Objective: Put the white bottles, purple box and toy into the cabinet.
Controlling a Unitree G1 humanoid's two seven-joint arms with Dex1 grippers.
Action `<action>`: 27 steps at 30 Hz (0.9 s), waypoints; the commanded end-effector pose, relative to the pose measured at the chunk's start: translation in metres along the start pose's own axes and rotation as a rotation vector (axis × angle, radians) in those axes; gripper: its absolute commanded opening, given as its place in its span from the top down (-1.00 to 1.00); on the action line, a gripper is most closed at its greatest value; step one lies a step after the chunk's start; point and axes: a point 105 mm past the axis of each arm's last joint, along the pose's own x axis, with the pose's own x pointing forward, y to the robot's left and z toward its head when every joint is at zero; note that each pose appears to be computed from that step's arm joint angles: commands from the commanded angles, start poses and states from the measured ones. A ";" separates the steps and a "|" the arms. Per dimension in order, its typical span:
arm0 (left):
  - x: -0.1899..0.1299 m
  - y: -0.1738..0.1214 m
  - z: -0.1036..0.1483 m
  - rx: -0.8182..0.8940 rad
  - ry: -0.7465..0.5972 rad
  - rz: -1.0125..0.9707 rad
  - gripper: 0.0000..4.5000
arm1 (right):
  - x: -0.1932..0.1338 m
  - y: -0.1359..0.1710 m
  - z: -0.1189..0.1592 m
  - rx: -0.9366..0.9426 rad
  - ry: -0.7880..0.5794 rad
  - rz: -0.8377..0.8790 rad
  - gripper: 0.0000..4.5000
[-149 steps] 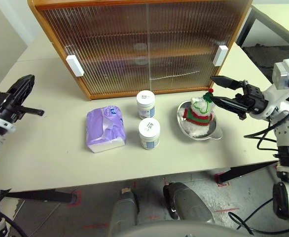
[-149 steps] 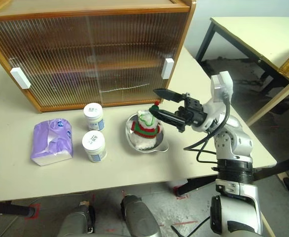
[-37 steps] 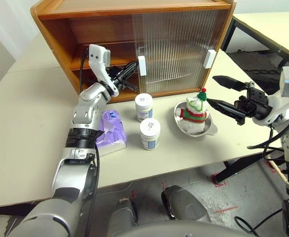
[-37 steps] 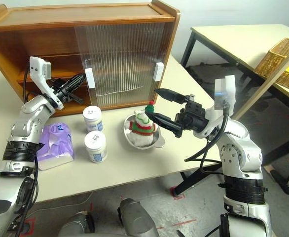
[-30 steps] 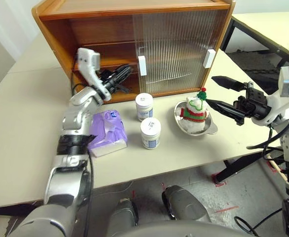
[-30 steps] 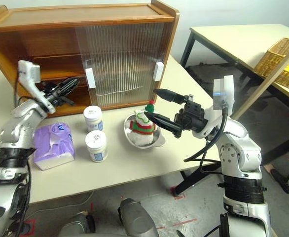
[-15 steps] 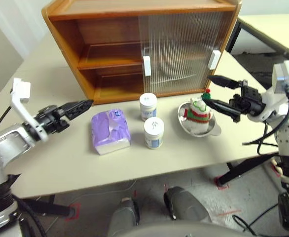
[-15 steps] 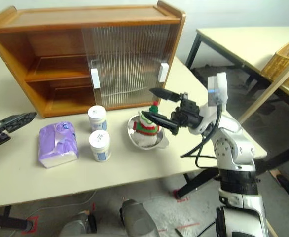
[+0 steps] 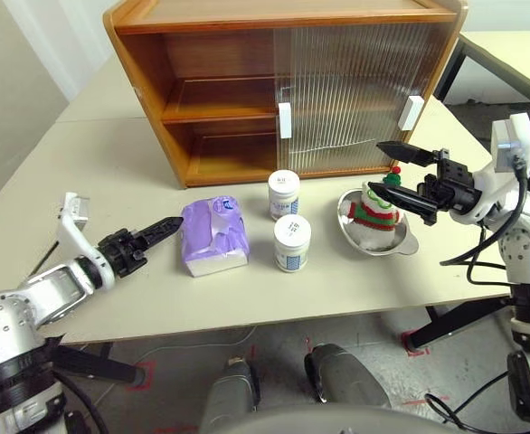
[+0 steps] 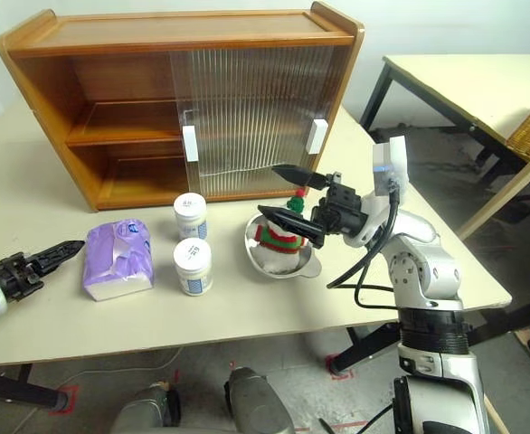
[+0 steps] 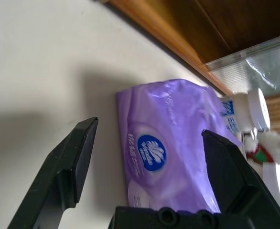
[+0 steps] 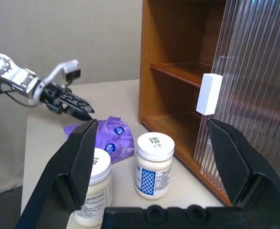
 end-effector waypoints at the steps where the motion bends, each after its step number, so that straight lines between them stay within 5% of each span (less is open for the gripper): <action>1: 0.012 0.005 -0.025 -0.037 0.110 0.012 -0.99 | -0.001 0.004 -0.003 0.002 0.026 -0.001 -1.00; 3: 0.016 0.003 -0.037 -0.036 0.161 0.006 -0.99 | -0.003 0.005 -0.005 0.002 0.039 -0.003 -1.00; 6: 0.017 0.005 -0.042 -0.015 0.190 0.028 -0.70 | -0.004 0.006 -0.005 0.006 0.038 -0.008 -1.00; 11: 0.016 0.013 -0.034 0.037 0.177 0.075 0.07 | -0.003 0.007 -0.005 0.006 0.037 -0.007 -1.00; 17: 0.009 -0.011 0.011 0.073 -0.056 -0.082 0.99 | -0.003 0.004 -0.004 -0.001 0.039 0.001 -1.00; 27: -0.005 -0.084 0.045 0.032 -0.290 -0.438 0.99 | -0.002 0.000 -0.004 -0.003 0.046 0.021 -1.00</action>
